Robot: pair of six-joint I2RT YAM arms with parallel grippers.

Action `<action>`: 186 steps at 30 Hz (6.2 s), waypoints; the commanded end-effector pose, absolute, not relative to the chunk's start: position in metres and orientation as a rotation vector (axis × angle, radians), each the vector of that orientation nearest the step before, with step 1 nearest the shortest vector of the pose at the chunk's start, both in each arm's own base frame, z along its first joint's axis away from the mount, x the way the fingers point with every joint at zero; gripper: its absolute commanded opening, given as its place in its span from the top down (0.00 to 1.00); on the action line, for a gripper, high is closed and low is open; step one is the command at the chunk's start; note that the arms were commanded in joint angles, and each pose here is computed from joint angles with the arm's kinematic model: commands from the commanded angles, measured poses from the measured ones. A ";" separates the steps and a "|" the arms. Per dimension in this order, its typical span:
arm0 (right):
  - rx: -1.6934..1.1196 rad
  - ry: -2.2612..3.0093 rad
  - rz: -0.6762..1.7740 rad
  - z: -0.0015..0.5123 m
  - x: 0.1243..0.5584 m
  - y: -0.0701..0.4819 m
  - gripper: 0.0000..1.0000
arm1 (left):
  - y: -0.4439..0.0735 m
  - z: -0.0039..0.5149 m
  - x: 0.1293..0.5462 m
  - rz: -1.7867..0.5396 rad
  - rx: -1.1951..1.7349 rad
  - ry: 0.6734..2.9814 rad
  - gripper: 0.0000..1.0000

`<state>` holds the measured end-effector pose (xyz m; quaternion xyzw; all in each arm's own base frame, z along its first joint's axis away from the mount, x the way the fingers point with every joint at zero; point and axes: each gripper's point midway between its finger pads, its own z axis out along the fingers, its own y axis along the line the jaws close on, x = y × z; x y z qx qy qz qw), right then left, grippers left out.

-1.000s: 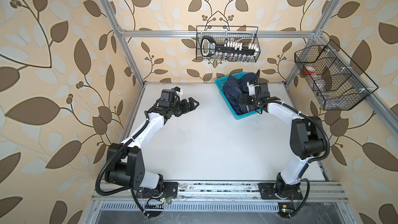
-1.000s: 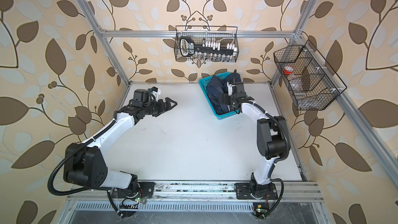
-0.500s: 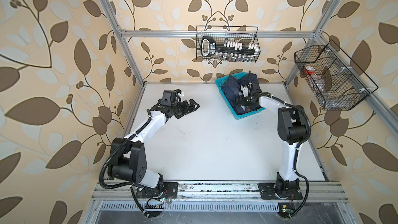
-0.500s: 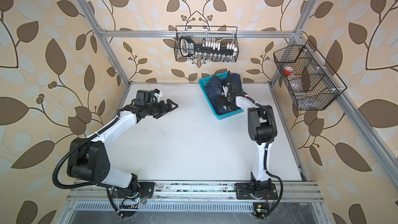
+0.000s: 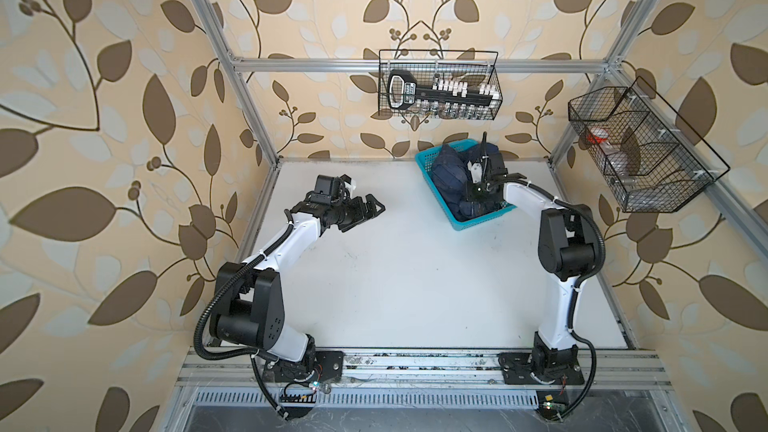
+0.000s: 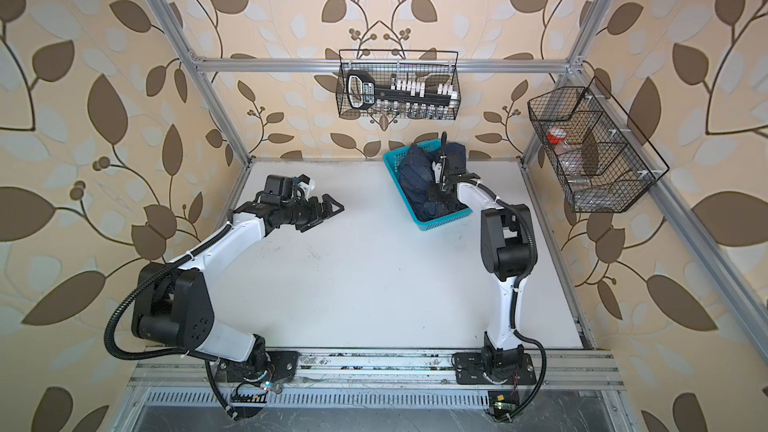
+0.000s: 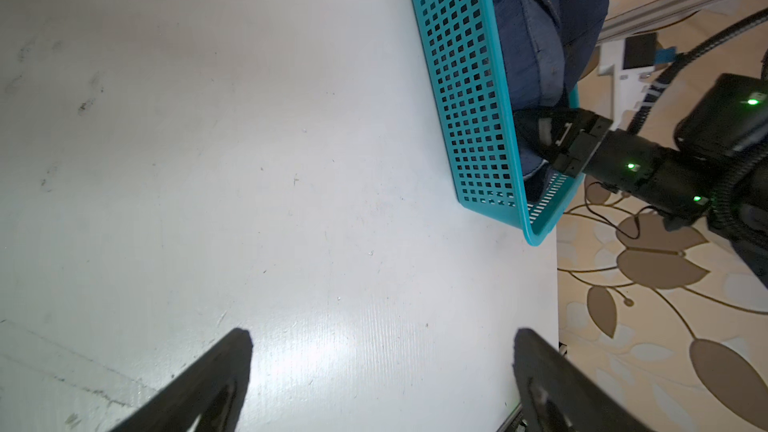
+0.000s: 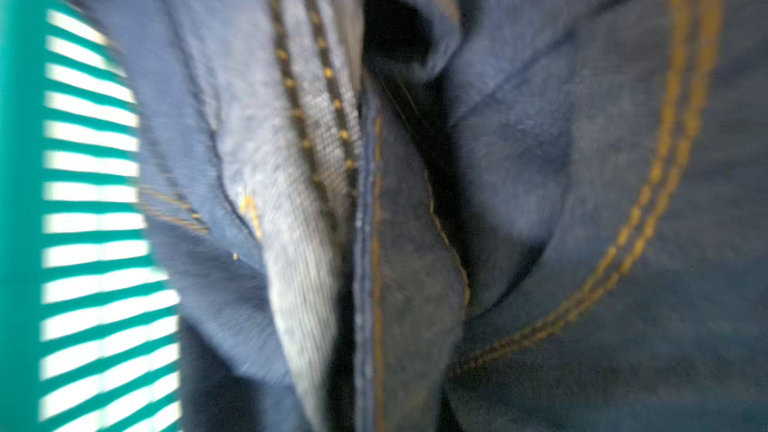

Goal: Fold and stack the trousers

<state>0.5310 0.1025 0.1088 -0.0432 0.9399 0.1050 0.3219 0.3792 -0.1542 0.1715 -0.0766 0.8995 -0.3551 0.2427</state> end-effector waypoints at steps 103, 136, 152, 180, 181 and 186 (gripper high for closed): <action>-1.053 2.081 0.424 0.119 0.214 0.322 0.15 | -0.096 0.030 0.180 -0.401 -0.946 2.883 0.36; -0.778 1.900 0.325 0.300 0.291 0.152 1.00 | 0.056 0.152 0.303 0.135 -0.748 2.661 1.00; -0.555 1.878 -0.472 0.375 0.279 0.003 1.00 | 0.106 0.180 0.341 0.170 -0.839 2.576 1.00; -1.496 2.378 -0.182 0.126 0.137 0.040 0.70 | 0.050 0.139 0.274 -0.174 -0.965 2.679 0.51; -1.530 2.370 -0.166 0.123 0.131 0.042 0.68 | 0.046 0.142 0.274 -0.210 -0.974 2.669 0.47; -1.558 2.302 -0.230 0.136 0.129 0.047 0.52 | 0.025 0.163 0.274 -0.359 -1.009 2.607 0.30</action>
